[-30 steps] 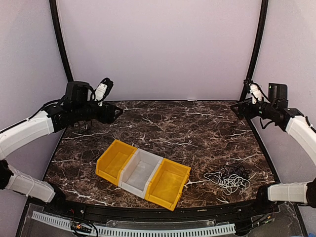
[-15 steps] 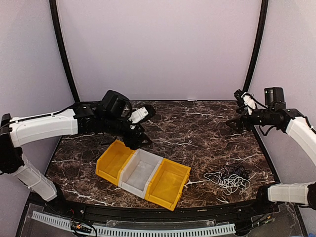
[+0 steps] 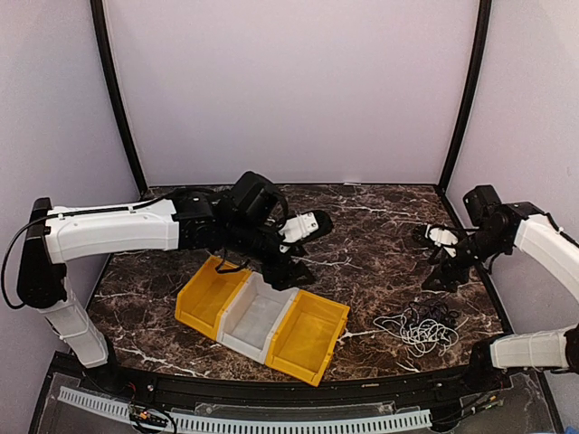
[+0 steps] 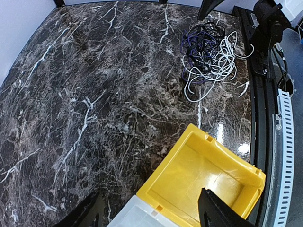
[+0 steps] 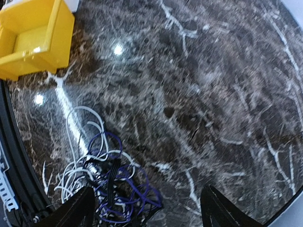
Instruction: Untangle the cables
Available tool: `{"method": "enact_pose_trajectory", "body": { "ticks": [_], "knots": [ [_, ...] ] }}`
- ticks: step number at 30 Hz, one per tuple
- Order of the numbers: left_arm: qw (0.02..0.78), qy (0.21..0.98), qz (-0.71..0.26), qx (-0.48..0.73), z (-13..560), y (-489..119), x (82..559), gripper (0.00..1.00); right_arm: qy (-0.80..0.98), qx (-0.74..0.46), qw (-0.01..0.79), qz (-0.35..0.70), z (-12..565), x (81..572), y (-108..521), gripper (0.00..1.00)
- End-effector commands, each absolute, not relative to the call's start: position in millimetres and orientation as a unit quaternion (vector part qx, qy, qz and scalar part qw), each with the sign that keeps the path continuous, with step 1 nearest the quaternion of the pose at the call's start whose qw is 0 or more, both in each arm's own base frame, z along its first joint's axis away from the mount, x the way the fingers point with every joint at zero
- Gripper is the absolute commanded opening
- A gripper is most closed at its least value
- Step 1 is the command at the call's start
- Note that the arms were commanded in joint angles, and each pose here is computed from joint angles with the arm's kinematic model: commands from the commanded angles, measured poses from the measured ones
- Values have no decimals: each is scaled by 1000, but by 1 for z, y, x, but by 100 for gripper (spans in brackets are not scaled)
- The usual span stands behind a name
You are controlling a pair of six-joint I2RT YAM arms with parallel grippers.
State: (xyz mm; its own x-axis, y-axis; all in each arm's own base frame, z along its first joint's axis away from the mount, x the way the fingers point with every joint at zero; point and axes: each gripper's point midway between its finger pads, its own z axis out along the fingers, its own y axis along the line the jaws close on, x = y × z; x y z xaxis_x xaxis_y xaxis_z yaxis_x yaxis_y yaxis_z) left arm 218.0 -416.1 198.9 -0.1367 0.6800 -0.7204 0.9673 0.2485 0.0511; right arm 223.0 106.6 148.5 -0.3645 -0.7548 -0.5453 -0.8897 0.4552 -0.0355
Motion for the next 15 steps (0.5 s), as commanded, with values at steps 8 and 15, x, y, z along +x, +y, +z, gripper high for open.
{"method": "enact_pose_trajectory", "body": {
  "ticks": [8, 15],
  "knots": [
    [365, 713, -304, 516, 230, -461, 218, 71, 803, -580, 65, 121, 94, 151, 73, 99],
    [397, 716, -284, 499, 236, -457, 230, 71, 804, -587, 3, 96, 65, 142, 64, 99]
  ]
}}
